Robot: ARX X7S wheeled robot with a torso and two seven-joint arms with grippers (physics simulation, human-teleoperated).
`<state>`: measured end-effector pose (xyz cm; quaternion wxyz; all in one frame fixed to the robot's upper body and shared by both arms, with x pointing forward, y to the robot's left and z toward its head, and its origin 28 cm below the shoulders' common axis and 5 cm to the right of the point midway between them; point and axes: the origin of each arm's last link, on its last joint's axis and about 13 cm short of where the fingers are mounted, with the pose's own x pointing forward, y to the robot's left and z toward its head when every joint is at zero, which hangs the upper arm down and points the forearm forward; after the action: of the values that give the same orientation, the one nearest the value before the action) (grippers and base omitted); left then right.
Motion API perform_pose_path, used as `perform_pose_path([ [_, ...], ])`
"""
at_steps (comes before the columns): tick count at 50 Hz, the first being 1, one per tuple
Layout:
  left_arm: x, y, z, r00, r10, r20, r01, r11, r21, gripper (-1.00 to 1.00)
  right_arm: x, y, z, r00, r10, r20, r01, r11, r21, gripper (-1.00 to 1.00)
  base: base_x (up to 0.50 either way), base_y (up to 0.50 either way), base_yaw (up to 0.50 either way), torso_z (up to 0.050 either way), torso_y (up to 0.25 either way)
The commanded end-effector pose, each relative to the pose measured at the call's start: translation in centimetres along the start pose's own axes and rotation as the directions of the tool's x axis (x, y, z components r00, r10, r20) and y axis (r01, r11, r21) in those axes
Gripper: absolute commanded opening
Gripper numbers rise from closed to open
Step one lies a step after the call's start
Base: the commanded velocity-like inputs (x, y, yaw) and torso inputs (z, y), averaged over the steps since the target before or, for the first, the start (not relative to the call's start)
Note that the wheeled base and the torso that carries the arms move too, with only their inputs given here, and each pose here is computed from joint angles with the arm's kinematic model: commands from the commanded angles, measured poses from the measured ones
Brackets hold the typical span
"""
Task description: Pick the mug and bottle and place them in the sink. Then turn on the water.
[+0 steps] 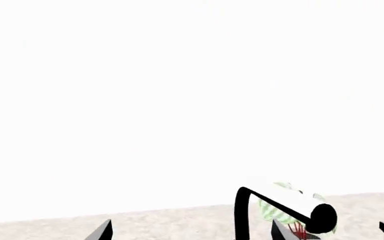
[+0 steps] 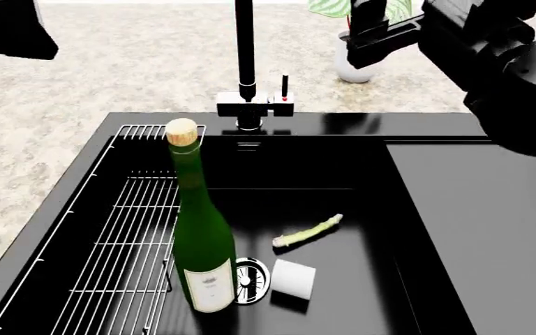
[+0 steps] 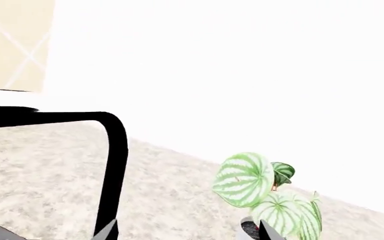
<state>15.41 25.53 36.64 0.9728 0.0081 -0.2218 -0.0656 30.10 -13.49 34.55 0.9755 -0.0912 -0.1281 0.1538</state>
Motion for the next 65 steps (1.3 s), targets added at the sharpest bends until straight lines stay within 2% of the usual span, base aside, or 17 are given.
perform_pose_path([
  [1,-0.2,0.3,0.5,0.993,0.089,0.075,-0.089,0.996,-0.006,1.00,3.0,2.6,-3.7,0.981,-0.196,-0.011,0.196,0.980,0.031,1.00,0.00,0.00,0.00,0.000,0.000],
  [7,-0.1,0.2,0.4,0.988,0.116,0.098,-0.115,0.993,-0.015,1.00,4.7,3.4,-5.7,0.962,-0.269,-0.044,0.270,0.962,0.032,1.00,0.00,0.00,0.00,0.000,0.000],
  [9,0.0,0.1,0.4,0.988,0.116,0.102,-0.116,0.993,-0.012,1.00,5.1,4.0,-6.4,0.963,-0.262,-0.063,0.266,0.962,0.067,1.00,0.00,0.00,0.00,0.000,0.000],
  [10,0.0,0.1,0.4,0.988,0.115,0.104,-0.115,0.993,-0.011,1.00,5.2,4.0,-6.6,0.961,-0.270,-0.061,0.273,0.961,0.041,1.00,0.00,0.00,0.00,0.000,0.000],
  [11,0.0,0.0,0.5,0.986,0.122,0.111,-0.122,0.993,-0.012,1.00,5.5,4.3,-6.8,0.959,-0.275,-0.069,0.280,0.957,0.072,1.00,0.00,0.00,0.00,0.000,0.000],
  [16,0.1,0.0,0.7,0.984,0.130,0.124,-0.129,0.992,-0.017,1.00,5.9,5.1,-7.9,0.958,-0.267,-0.101,0.274,0.960,0.056,1.00,0.00,0.00,0.00,0.000,0.000],
  [17,0.1,-0.1,0.6,0.984,0.127,0.123,-0.127,0.992,-0.014,1.00,6.0,5.1,-8.4,0.957,-0.263,-0.124,0.274,0.958,0.087,1.00,0.00,0.00,0.00,0.000,0.000],
  [20,0.1,0.0,0.7,0.983,0.131,0.128,-0.131,0.991,-0.009,1.00,5.9,5.4,-9.1,0.957,-0.254,-0.139,0.264,0.963,0.055,1.00,0.00,0.00,0.00,0.000,0.000],
  [21,0.1,0.0,0.7,0.983,0.131,0.129,-0.131,0.991,-0.009,1.00,5.9,5.6,-9.1,0.960,-0.244,-0.140,0.257,0.963,0.085,1.00,0.00,0.00,0.00,0.000,0.000],
  [26,0.1,0.0,0.6,0.981,0.142,0.134,-0.141,0.990,-0.015,1.00,6.2,6.4,-9.1,0.965,-0.226,-0.136,0.241,0.964,0.107,1.00,0.00,0.00,0.00,0.000,0.000],
  [27,0.1,0.0,0.6,0.980,0.142,0.137,-0.142,0.990,-0.012,1.00,6.4,6.6,-9.0,0.968,-0.213,-0.136,0.232,0.962,0.143,1.00,0.00,0.00,0.00,0.000,0.000],
  [28,0.1,0.0,0.6,0.980,0.142,0.139,-0.142,0.990,-0.012,1.00,6.5,6.7,-8.8,0.967,-0.221,-0.129,0.238,0.963,0.130,1.00,0.00,0.00,0.00,0.000,0.000],
  [32,0.1,0.1,0.3,0.980,0.147,0.136,-0.146,0.989,-0.012,1.00,7.0,6.9,-8.1,0.965,-0.237,-0.111,0.253,0.953,0.165,1.00,0.00,0.00,0.00,0.000,0.000],
  [44,0.0,0.3,0.2,0.978,0.153,0.141,-0.153,0.988,-0.008,1.00,7.5,6.6,-7.7,0.950,-0.302,-0.085,0.312,0.939,0.145,1.00,0.00,0.00,0.00,0.000,0.000],
  [50,-0.1,0.3,0.2,0.978,0.152,0.141,-0.152,0.988,-0.008,1.00,7.7,7.3,-8.1,0.960,-0.261,-0.100,0.273,0.952,0.142,1.00,0.00,0.00,0.00,0.000,0.000],
  [57,-0.2,0.5,0.2,0.974,0.166,0.153,-0.167,0.986,-0.007,1.00,8.5,8.0,-7.9,0.963,-0.248,-0.101,0.262,0.950,0.167,1.00,0.00,0.00,0.00,0.000,0.000],
  [65,-0.3,0.5,0.2,0.973,0.164,0.164,-0.166,0.986,-0.003,1.00,9.7,8.3,-7.8,0.963,-0.249,-0.101,0.263,0.952,0.158,1.00,0.00,0.00,0.00,0.000,0.000],
])
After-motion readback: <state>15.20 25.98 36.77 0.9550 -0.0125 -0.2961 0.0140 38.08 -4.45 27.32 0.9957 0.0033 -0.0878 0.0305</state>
